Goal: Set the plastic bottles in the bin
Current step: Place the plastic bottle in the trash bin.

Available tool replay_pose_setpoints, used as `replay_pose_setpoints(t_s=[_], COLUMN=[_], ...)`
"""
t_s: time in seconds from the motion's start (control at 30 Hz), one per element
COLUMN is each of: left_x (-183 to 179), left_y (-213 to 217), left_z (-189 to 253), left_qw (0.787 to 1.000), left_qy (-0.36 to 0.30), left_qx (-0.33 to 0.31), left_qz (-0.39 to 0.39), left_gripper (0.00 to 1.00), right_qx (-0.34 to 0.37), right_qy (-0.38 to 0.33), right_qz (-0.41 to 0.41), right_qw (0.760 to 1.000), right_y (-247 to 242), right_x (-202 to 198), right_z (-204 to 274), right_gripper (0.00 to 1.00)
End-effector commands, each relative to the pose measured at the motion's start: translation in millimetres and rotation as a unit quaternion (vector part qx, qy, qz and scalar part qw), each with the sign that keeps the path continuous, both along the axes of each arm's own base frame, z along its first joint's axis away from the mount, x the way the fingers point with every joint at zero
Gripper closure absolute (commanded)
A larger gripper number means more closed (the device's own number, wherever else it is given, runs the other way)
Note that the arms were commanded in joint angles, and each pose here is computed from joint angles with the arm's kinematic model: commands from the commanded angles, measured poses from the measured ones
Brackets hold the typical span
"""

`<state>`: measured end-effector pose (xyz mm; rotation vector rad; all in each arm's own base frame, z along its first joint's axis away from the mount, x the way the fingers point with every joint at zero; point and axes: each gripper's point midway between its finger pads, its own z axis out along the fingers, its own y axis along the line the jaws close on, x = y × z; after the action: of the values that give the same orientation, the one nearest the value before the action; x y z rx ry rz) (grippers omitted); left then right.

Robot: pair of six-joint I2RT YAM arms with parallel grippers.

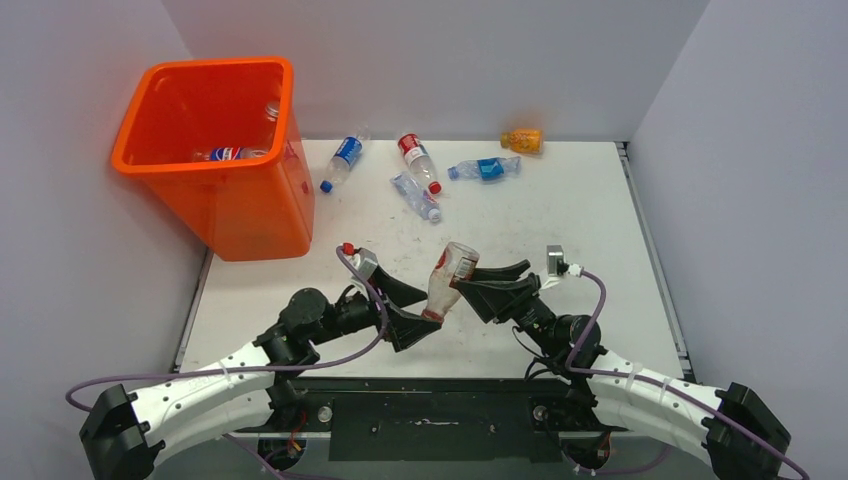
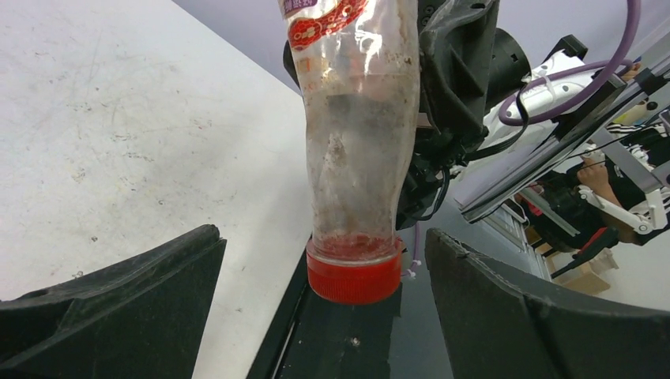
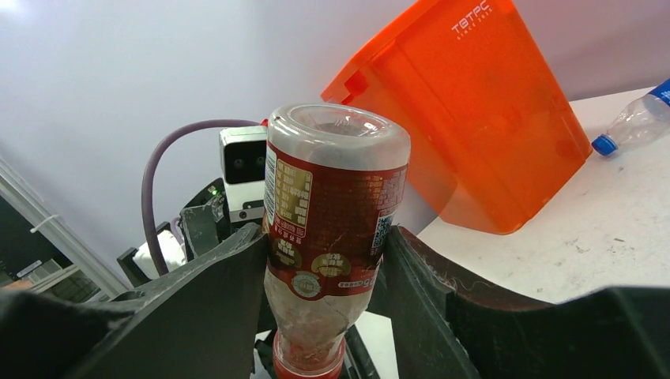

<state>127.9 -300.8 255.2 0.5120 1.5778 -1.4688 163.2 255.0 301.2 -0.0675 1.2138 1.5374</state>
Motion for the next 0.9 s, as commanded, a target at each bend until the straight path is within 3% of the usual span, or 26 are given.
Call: replay_pose_setpoints(t_s=[0.0,0.3,0.37,0.43,0.53,0.67,0.77,0.87], left_x=[6,-5,-8,-11,-14,-16,-17,-15], left_y=[-5,-16,-17,-17,-19,-21,-22,-23], left_z=[32,26,25,24,24,21,19,19], left_qw=[0.999,0.999,0.999,0.999,0.998,0.998,0.998,0.998], left_qy=[-0.047,-0.045,-0.047,-0.048,-0.046,-0.046,-0.047,-0.052], left_qx=[-0.02,-0.007,-0.006,-0.006,-0.003,0.003,0.006,0.012], left_qz=[0.015,-0.013,-0.019,-0.024,-0.03,-0.034,-0.036,-0.03], left_gripper=[0.05,0.52,0.58,0.56,0.29,0.26,0.47,0.76], right_qx=[0.032,0.027,0.024,0.023,0.021,0.021,0.017,0.015], right_qy=[-0.048,-0.048,-0.048,-0.05,-0.05,-0.051,-0.052,-0.051], right_qz=[0.013,0.01,0.008,0.007,0.004,0.002,0.003,0.004], right_qw=[0.998,0.998,0.999,0.998,0.999,0.998,0.998,0.999], right_y=[-3,-1,-1,-1,-2,-2,0,0], right_x=[-14,-15,-15,-16,-16,-16,-17,-17], right_z=[32,30,29,30,30,30,30,29], right_gripper=[0.95,0.95,0.95,0.95,0.95,0.95,0.95,0.95])
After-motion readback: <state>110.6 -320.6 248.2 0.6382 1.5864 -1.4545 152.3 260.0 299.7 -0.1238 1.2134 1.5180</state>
